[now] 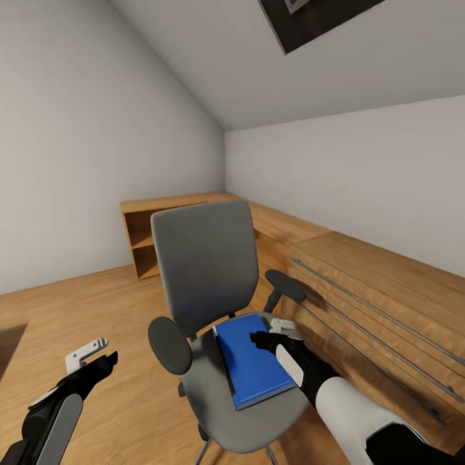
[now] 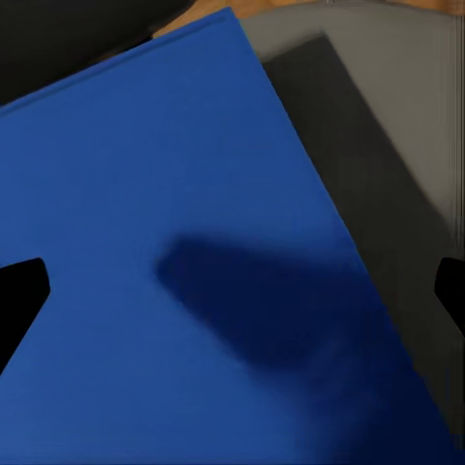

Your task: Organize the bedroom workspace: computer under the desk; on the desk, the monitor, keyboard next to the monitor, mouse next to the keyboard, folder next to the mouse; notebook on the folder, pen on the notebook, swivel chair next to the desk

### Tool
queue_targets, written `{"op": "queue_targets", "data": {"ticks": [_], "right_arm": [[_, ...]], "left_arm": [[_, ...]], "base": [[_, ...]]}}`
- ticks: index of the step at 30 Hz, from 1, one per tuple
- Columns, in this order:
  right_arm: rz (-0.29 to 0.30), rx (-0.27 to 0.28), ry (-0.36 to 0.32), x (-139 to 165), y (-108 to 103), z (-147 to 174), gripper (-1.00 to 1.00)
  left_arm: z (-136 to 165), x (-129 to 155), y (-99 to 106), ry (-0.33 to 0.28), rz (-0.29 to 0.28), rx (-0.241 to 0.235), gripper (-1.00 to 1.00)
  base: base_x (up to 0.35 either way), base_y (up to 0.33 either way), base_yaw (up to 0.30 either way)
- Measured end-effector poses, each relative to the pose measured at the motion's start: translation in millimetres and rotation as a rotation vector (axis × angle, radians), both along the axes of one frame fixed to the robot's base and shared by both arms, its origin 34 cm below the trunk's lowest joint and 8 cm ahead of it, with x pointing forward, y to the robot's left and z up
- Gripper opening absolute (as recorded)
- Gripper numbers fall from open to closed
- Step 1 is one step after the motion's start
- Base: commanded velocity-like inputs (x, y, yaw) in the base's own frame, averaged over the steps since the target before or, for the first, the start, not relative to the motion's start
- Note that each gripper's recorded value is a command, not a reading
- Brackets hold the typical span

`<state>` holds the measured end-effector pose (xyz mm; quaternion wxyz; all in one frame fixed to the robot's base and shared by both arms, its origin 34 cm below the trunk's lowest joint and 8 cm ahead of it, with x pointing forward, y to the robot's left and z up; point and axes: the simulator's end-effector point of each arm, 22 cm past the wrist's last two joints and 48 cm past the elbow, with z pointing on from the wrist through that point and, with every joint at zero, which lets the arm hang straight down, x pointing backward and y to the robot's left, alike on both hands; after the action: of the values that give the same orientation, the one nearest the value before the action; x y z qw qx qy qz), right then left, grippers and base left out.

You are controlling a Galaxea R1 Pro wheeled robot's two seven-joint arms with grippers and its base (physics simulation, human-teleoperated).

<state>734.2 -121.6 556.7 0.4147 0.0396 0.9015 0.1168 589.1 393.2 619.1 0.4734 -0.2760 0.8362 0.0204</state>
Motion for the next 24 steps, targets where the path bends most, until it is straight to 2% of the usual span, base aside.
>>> {"op": "queue_targets", "data": {"ticks": [7,9,11,24], "right_arm": [[-0.009,-0.008,0.0,1.2,-9.2,-0.8,1.0],[-0.008,-0.009,0.002,0.9,-9.4,-1.3,1.0],[0.004,-0.013,0.041,-6.0,-8.1,-12.1,1.0],[0.009,-0.012,0.049,-8.9,-5.9,-19.6,1.0]], "left_arm": [[0.9,0.1,0.2,-0.002,0.0,0.0,1.0],[0.9,0.2,0.1,-0.002,0.0,0.0,1.0],[-3.6,-0.8,-0.5,-0.001,0.001,-0.001,1.0],[-10.2,-2.2,-0.7,-0.002,0.001,-0.002,1.0]], "base": [[0.0,0.0,0.0],[0.0,0.0,0.0],[0.0,0.0,0.0],[0.0,0.0,0.0]]}}
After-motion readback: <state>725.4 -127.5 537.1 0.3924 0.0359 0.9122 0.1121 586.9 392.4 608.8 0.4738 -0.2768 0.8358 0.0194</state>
